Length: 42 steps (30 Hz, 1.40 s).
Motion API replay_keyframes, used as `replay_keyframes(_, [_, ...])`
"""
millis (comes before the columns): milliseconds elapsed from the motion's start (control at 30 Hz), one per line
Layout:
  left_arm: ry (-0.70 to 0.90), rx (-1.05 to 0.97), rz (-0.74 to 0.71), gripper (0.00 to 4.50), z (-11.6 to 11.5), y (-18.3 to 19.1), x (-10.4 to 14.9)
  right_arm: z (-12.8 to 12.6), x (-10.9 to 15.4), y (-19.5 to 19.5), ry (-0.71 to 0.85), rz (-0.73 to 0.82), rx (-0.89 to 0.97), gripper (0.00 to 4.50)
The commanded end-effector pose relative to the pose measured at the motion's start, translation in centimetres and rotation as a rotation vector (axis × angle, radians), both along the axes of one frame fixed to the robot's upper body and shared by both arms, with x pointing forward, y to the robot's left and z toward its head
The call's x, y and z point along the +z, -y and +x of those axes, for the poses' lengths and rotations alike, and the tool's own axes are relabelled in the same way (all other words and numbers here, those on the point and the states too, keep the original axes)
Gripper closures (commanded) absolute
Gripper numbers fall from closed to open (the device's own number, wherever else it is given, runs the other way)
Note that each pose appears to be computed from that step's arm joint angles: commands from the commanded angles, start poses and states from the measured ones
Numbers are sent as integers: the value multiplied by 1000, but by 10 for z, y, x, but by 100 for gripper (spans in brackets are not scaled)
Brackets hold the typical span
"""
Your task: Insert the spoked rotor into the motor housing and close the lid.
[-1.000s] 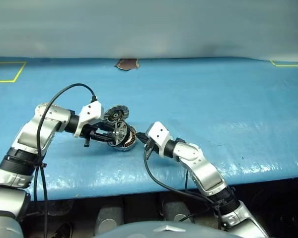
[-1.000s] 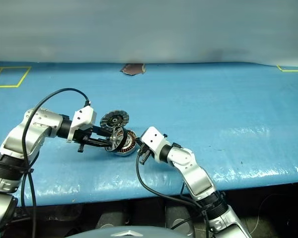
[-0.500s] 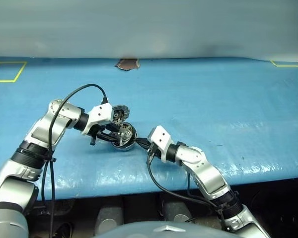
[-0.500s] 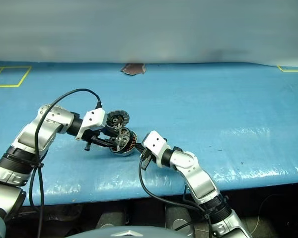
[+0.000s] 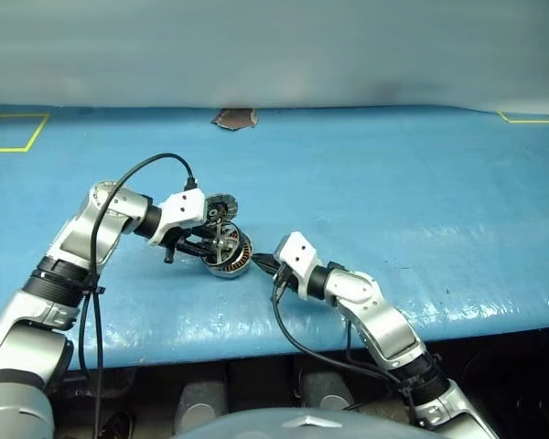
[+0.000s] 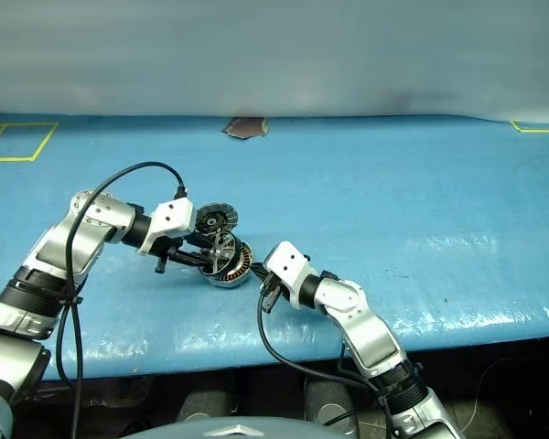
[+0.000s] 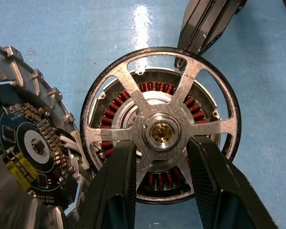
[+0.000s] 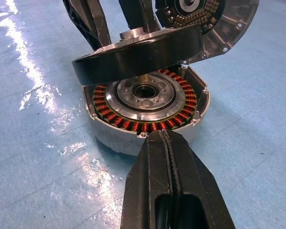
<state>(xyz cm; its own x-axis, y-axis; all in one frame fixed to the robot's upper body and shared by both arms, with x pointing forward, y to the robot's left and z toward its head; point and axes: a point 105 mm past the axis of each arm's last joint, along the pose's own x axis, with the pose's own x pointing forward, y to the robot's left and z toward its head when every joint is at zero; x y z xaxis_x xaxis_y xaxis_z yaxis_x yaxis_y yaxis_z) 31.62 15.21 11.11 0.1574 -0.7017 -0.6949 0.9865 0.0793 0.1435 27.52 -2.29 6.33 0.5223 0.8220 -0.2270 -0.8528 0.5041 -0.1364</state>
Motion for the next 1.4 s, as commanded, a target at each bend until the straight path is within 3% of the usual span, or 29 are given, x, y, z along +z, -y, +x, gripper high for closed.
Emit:
replay_keyframes(33, [53,-6,4,312,7,2,10,2,19,-1,74,38,-8,450])
replay_keyframes(267, [46,-16,-4,312,9,3,10,5,21,1,87,37,-33,450])
replay_keyframes(567, [48,-9,-3,22,10,1,13,7,21,2,91,35,-53,450])
replay_keyframes(867, [81,31,-119,22,12,5,27,7,21,1,90,37,-48,450])
replay_keyframes(1400, [17,62,-312,22,-25,7,41,18,29,3,126,43,-87,450])
